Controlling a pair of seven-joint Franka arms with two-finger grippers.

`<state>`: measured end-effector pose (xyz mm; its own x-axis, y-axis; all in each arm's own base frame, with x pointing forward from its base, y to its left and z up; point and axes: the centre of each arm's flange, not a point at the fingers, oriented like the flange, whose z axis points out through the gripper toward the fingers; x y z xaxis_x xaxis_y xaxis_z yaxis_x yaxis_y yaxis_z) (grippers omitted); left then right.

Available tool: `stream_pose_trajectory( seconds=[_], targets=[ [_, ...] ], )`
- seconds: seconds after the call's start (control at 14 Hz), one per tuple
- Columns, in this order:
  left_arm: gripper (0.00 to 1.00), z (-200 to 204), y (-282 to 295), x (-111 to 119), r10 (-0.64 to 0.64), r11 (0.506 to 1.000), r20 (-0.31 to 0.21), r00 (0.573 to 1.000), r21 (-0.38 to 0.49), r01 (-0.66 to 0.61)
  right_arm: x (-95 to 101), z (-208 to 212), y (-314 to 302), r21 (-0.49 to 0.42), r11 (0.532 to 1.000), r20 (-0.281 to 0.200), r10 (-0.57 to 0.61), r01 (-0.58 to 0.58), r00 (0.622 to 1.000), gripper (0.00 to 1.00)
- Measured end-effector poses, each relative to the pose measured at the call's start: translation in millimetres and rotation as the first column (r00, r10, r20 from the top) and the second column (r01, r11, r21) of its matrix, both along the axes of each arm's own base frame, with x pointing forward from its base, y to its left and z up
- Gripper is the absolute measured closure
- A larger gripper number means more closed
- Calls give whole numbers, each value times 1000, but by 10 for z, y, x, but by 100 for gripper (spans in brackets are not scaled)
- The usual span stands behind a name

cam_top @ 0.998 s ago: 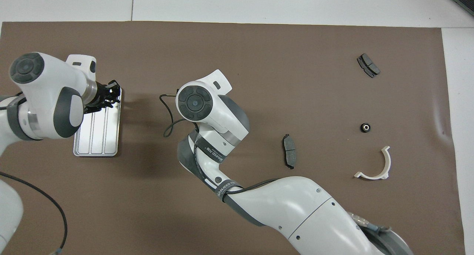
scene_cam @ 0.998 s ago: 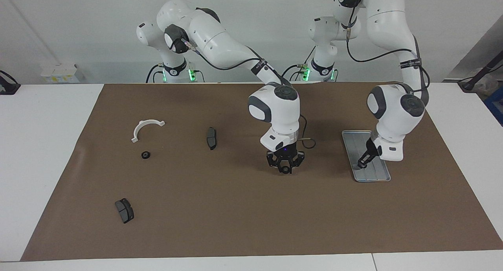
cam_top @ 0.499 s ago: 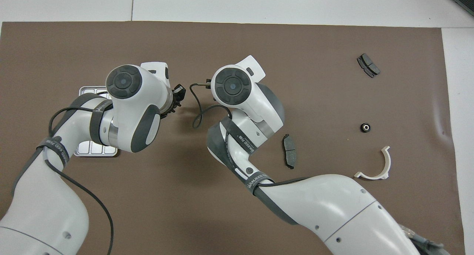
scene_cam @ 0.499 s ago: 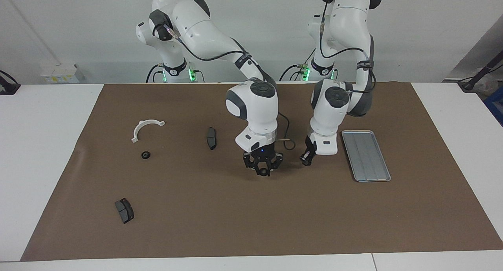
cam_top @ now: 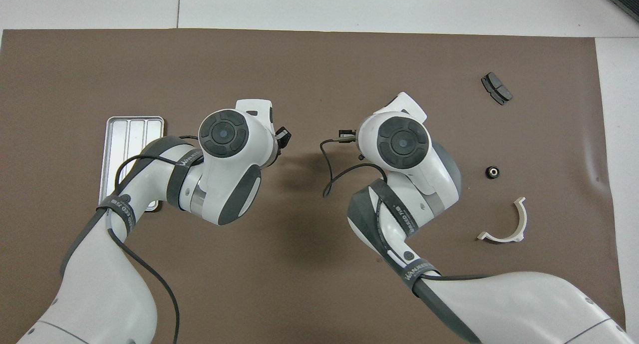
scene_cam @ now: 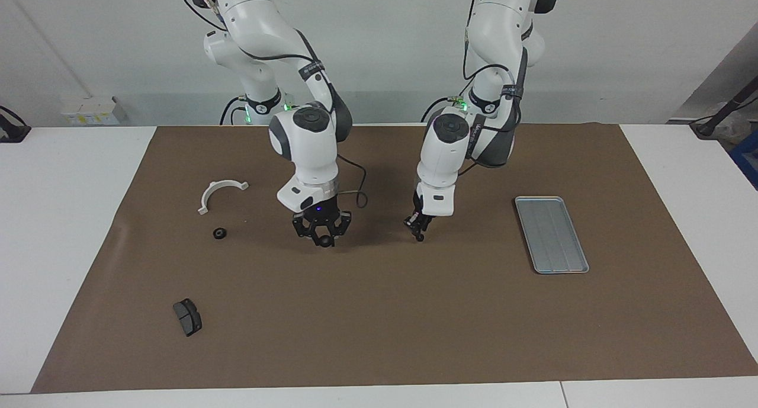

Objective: Place bearing gear from tray to pile

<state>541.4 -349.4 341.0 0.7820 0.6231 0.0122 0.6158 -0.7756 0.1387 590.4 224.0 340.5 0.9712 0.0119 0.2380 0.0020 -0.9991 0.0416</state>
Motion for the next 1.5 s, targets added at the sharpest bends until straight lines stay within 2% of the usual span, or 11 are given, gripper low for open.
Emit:
stream_pose_trajectory(
  seconds=[0.14, 0.29, 0.36, 0.43, 0.5, 0.64, 0.71, 0.93, 1.14, 1.28, 1.5],
  targets=[
    [46, -1, -41, -30, -3, 1000, -3, 1000, 1, 3, 20, -147, -345, -24, 1000, -34, 5, -6, 999, 62],
    [23, -8, 19, -15, 5, 1000, -20, 1000, 14, -5, -19, -297, -609, -38, 999, -70, -6, 3, 998, 62],
    [7, 19, 101, 37, 20, 1000, -18, 1000, 16, -20, -51, -342, -660, -40, 999, -84, -16, 12, 996, 62],
    [0, 97, 260, 151, 50, 999, -5, 999, 11, -50, -87, -372, -701, -41, 999, -98, -25, 22, 995, 62],
    [0, 233, 497, 307, 82, 997, 15, 997, 1, -82, -113, -383, -730, -40, 999, -112, -36, 32, 993, 62],
    [0, 667, 1241, 627, 115, 993, 63, 991, -9, -114, -134, -359, -746, -27, 998, -124, -55, 52, 991, 45],
    [0, 921, 1707, 727, 106, 994, 80, 991, -1, -107, -133, -332, -741, -12, 998, -125, -67, 66, 990, 33],
    [0, 1500, 2774, 716, -14, 999, 73, 997, 50, 10, -79, -148, -700, 50, 992, -115, -107, 113, 988, 1],
    [0, 1907, 3461, 577, -191, 978, 41, 981, 89, 187, 54, 167, -491, 122, 984, -95, -121, 133, 988, 0],
    [0, 2225, 3749, 341, -295, 951, 3, 955, 93, 294, 125, 372, -197, 164, 979, -90, -109, 123, 990, 0],
    [0, 2594, 3741, -65, -400, 912, -61, 914, 68, 404, 203, 559, 419, 180, 974, -117, -117, 137, 986, 0]
  ],
)
